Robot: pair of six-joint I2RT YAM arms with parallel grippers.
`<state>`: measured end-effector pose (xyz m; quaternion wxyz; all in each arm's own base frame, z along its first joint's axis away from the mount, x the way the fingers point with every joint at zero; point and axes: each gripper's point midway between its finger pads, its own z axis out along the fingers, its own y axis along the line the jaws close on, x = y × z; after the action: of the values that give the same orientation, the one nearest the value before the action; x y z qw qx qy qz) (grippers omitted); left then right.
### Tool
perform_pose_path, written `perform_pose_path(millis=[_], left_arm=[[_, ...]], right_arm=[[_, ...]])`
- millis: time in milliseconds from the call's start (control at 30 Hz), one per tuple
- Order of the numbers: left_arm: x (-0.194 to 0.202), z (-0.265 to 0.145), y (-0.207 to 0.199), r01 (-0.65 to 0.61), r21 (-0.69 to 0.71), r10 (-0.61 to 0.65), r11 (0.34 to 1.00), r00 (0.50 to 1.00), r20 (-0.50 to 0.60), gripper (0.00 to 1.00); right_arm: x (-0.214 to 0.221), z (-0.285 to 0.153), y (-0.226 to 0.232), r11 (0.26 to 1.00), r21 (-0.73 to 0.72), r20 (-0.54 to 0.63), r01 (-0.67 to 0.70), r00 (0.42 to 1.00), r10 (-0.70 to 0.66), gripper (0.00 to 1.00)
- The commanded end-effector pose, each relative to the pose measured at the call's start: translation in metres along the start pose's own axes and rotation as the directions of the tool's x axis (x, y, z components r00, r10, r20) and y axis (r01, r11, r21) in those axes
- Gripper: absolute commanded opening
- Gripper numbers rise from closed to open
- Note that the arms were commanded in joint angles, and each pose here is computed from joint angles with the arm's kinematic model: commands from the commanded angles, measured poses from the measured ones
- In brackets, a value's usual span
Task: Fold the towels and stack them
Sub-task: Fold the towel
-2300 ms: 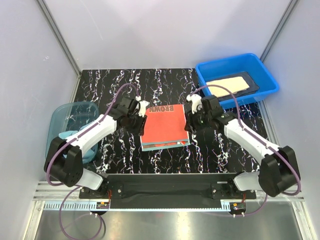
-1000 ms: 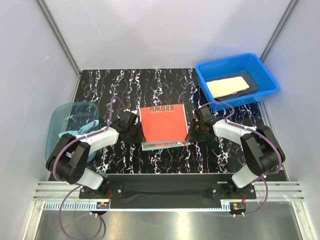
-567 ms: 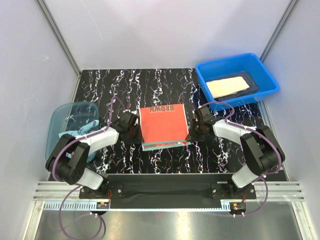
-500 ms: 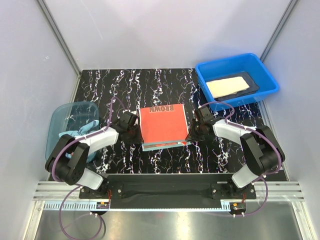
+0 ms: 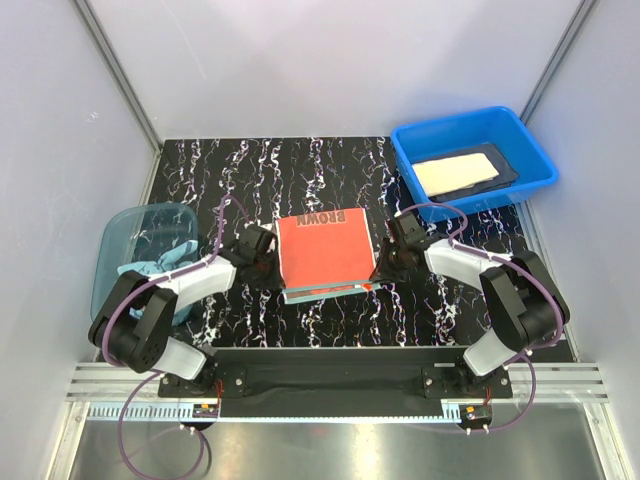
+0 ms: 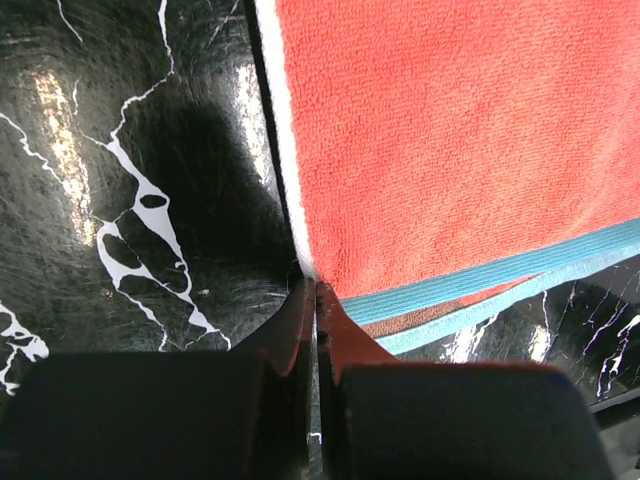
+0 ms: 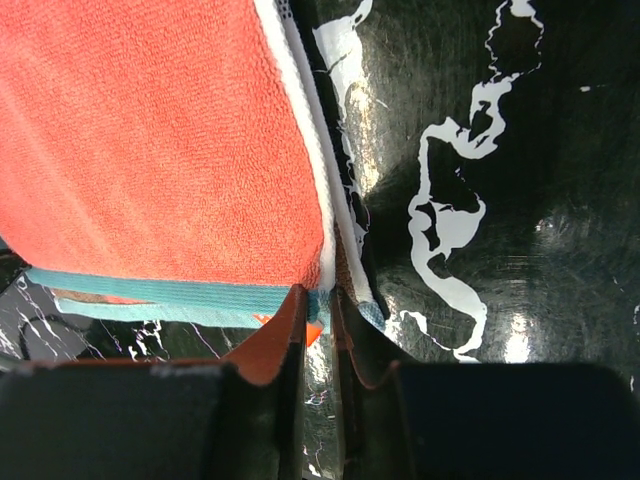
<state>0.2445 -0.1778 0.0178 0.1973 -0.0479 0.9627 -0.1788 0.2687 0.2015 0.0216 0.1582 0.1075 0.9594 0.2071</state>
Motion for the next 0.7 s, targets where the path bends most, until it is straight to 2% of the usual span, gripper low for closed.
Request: perform_pose_path(millis=[0,333,667], left_arm=[[-0.015,-0.007,-0.009,-0.019,-0.001,0.019,1.000,0.999,0.028,0.00],[-0.028,-0.022,-0.007,-0.055,-0.064,0.057,0.996,0.998,0.020,0.00],[-0.037,-0.036,-0.021,-0.087,-0.047,0.087,0.995,0.996,-0.008,0.00]], right_arm=[[-0.016,-0.006,0.011,1.000,0.003,0.058,0.020,0.998,-0.020,0.01],[-0.029,-0.021,0.011,0.997,0.044,0.096,0.055,0.994,-0.060,0.00],[-0.043,-0.033,0.026,0.996,0.027,0.112,0.084,0.990,-0.086,0.00]])
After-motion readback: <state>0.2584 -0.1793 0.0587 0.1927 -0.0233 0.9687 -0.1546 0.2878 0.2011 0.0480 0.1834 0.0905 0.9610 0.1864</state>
